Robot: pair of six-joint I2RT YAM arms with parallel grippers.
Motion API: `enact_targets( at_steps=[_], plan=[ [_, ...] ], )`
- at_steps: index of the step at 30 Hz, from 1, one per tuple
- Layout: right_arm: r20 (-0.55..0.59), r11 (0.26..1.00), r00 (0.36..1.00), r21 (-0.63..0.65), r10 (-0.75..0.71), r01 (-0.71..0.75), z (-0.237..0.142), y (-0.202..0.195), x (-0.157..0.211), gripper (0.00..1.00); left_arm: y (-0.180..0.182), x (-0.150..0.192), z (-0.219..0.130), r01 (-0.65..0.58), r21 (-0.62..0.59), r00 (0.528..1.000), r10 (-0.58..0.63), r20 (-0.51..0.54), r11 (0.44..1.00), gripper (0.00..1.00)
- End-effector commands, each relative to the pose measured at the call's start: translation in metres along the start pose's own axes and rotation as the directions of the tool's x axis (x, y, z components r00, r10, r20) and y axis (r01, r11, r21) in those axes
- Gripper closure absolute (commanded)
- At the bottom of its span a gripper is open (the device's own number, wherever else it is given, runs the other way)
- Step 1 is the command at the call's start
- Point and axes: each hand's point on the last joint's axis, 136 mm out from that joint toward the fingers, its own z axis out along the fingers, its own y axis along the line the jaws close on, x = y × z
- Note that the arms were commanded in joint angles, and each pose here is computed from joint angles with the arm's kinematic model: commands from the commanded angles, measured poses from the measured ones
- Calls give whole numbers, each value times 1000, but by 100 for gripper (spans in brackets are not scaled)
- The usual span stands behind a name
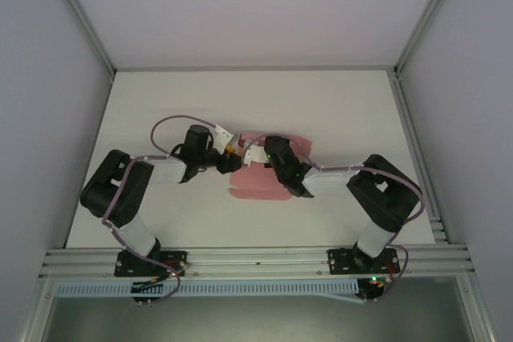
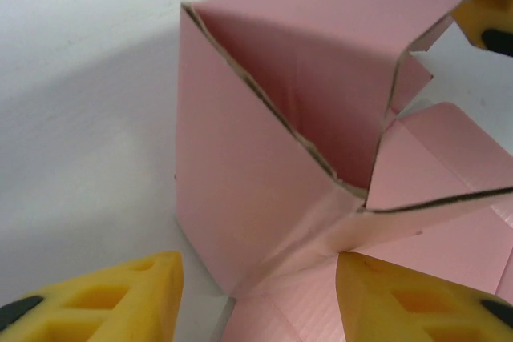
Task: Assemble paper box
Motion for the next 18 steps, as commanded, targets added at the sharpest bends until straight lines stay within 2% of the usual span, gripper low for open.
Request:
enact_targets(
  at_steps=[1,10,18],
  plan=[
    [-72,994,993,-60,-93,89,-1,37,19,100,-2,-12,-2,-27,-24,997,29,75,999,45],
    [-43,989,998,-138,-54,48,-7,48,11,100,1,-48,-4,-46,-65,969,60,238,997,54],
    [-44,980,999,-199,-9,0,-7,52,8,100,-2,-43,12,-66,-53,978,75,192,996,55]
  ],
)
